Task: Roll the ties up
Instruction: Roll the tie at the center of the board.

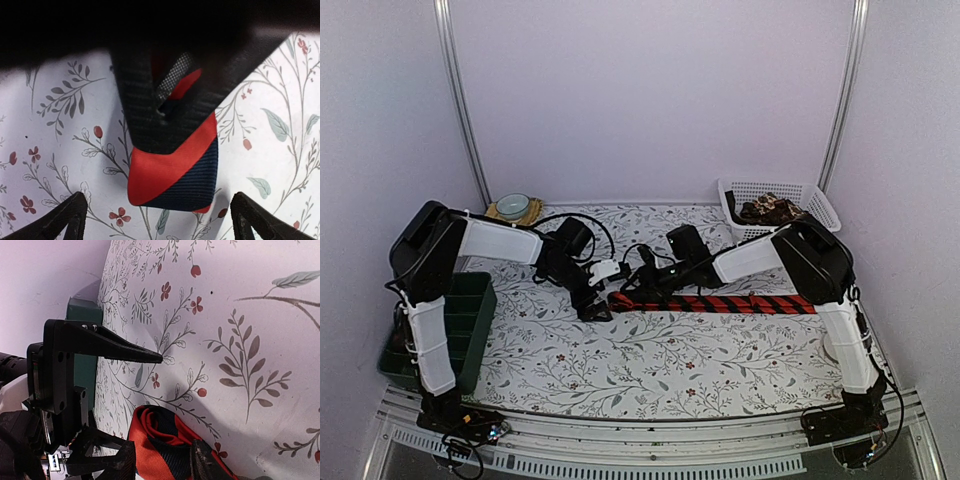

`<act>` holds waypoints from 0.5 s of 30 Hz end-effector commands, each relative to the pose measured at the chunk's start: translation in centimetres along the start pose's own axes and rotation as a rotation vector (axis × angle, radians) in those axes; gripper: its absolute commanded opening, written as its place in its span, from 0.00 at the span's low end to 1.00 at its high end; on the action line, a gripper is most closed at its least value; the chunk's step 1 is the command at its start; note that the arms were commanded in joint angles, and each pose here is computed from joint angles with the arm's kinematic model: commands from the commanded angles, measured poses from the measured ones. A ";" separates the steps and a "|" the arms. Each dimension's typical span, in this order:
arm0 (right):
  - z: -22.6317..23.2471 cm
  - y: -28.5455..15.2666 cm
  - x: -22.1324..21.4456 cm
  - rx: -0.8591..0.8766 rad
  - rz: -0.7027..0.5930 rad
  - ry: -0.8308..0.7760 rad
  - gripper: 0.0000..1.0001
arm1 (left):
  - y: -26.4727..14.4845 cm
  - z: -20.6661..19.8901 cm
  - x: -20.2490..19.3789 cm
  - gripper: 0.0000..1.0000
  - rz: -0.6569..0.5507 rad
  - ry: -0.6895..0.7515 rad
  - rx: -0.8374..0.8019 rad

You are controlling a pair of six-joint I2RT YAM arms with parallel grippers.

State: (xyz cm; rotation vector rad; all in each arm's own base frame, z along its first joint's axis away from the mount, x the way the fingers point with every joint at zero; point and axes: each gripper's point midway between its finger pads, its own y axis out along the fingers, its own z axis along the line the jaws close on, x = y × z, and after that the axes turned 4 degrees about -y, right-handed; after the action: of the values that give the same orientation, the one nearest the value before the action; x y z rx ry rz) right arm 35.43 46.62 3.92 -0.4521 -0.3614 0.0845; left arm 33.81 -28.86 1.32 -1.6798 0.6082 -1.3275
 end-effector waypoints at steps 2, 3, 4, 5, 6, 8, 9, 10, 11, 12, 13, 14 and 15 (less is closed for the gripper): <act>4.4 -2.6 1.1 0.001 -0.033 -0.044 0.38 | -0.3 -0.8 1.1 1.00 -0.038 -0.004 -0.048; 4.6 -2.7 1.2 0.003 -0.035 -0.047 0.38 | -0.4 -0.7 1.3 1.00 -0.051 -0.006 -0.046; 4.7 -2.7 1.2 0.005 -0.035 -0.048 0.38 | -0.5 -0.5 1.7 1.00 -0.063 -0.008 -0.037; 4.8 -2.7 1.2 0.007 -0.035 -0.049 0.37 | -0.5 -0.5 1.9 1.00 -0.071 -0.006 -0.038; 4.9 -2.7 1.2 0.009 -0.035 -0.052 0.37 | -0.4 -0.5 2.1 1.00 -0.075 -0.002 -0.039; 5.1 -2.7 1.2 0.012 -0.035 -0.053 0.37 | 0.0 -0.3 2.3 0.98 -0.072 -0.002 -0.046; 5.3 -2.6 1.2 0.015 -0.035 -0.055 0.37 | 0.2 -0.2 2.3 0.96 -0.066 -0.003 -0.050; 5.4 -2.6 1.2 0.016 -0.034 -0.056 0.37 | 0.4 0.0 2.3 0.95 -0.059 -0.002 -0.050; 5.5 -2.5 1.2 0.017 -0.035 -0.057 0.37 | 0.5 0.1 2.3 0.93 -0.053 -0.002 -0.046; 5.6 -2.5 1.2 0.020 -0.033 -0.059 0.37 | 0.6 0.3 2.4 0.91 -0.051 -0.001 -0.048; 5.7 -2.5 1.2 0.021 -0.033 -0.058 0.37 | 0.7 0.2 2.5 0.90 -0.053 0.002 -0.056; 5.7 -2.5 1.2 0.021 -0.033 -0.059 0.37 | 0.8 0.2 2.6 0.87 -0.054 0.004 -0.064; 5.7 -2.4 1.2 0.022 -0.032 -0.060 0.37 | 1.0 0.1 2.5 0.85 -0.051 0.005 -0.071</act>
State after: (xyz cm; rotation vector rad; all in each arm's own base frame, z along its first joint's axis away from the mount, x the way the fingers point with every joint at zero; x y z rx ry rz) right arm 35.03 46.60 3.95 -0.4621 -0.3591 0.0910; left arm 35.14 -30.79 2.46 -1.7310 0.5819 -1.3707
